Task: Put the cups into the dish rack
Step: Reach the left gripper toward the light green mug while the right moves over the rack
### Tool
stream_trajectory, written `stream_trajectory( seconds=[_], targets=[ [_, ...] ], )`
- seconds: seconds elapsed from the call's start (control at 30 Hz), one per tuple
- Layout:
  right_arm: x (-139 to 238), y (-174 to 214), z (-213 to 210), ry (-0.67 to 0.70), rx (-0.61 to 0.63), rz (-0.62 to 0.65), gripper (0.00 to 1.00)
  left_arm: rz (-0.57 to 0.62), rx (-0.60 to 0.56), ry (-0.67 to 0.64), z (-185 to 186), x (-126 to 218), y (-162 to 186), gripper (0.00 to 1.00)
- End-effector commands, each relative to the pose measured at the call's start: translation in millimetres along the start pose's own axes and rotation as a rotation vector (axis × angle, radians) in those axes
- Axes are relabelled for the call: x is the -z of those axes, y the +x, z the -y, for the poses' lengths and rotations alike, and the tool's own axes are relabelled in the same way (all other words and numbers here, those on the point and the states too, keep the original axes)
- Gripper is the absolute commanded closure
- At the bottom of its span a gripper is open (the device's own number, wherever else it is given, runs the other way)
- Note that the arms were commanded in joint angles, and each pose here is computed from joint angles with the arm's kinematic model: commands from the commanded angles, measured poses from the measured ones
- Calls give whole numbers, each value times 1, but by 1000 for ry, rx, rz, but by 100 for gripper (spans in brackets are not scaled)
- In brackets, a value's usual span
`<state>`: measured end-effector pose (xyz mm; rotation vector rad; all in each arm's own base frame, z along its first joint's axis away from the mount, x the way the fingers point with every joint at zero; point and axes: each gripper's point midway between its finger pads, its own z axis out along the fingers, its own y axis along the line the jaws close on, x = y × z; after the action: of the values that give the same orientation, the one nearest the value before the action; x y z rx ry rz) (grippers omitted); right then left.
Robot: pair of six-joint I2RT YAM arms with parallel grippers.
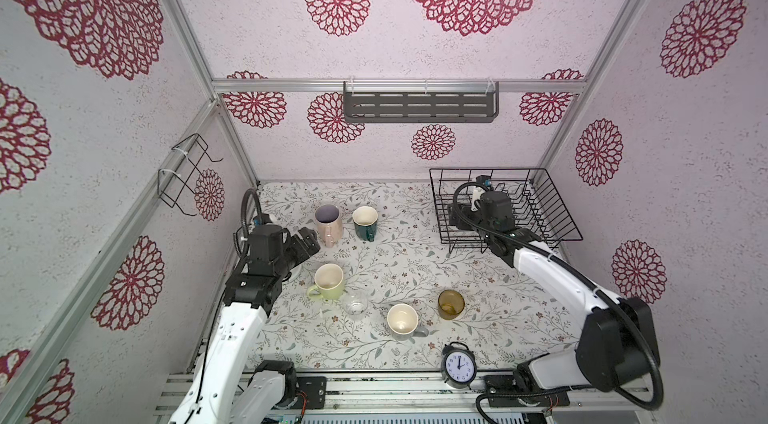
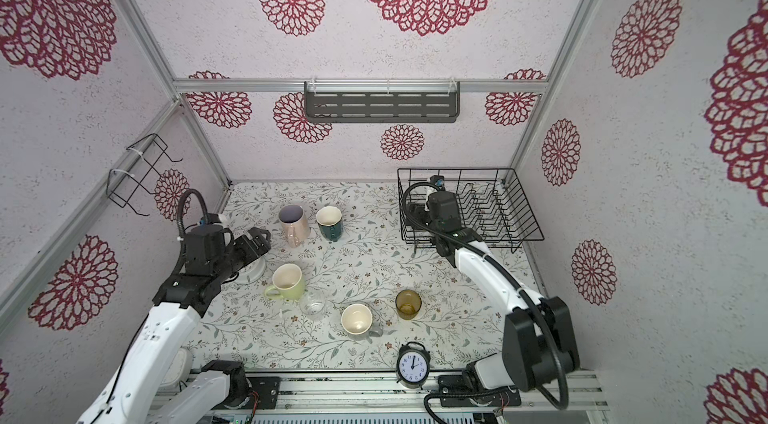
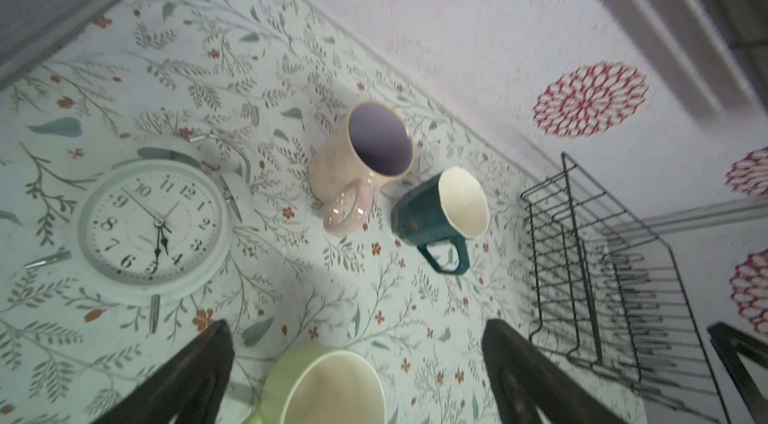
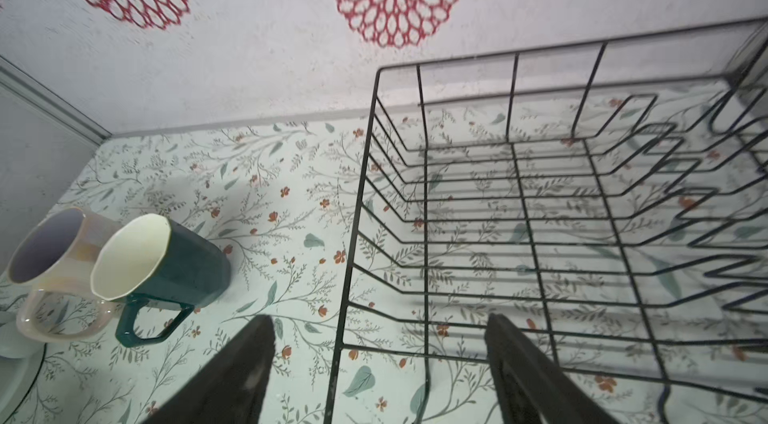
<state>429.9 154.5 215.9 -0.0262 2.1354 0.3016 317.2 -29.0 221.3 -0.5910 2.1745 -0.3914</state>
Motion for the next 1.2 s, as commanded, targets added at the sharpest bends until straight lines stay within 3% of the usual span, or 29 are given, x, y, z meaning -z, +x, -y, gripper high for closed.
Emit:
stream_trajectory(
  seconds=[0.0,0.13,0.37,0.5,0.6,0.73,1.0,1.17],
  targets=[
    [-14,36,1,59,85,-186,27,-192,-54,-137,-22,4,32,3],
    [-35,50,-6,79,140,-285,36,-302,-92,-201,-33,8,51,3],
    [-57,63,-26,44,163,-345,49,-433,-80,-372,-64,22,76,3],
    [-65,70,-34,53,192,-359,73,-442,-67,-368,-67,25,83,0],
    [-62,78,-48,32,214,-387,83,-478,-60,-359,-67,22,92,3],
    [-46,85,-74,-6,237,-393,84,-521,-53,-377,-70,20,99,5],
    [-9,116,-133,-113,239,-408,85,-550,-24,-277,-52,3,103,10],
    [14,124,-159,-160,191,-391,79,-578,-35,-284,-51,-5,105,12]
  ],
)
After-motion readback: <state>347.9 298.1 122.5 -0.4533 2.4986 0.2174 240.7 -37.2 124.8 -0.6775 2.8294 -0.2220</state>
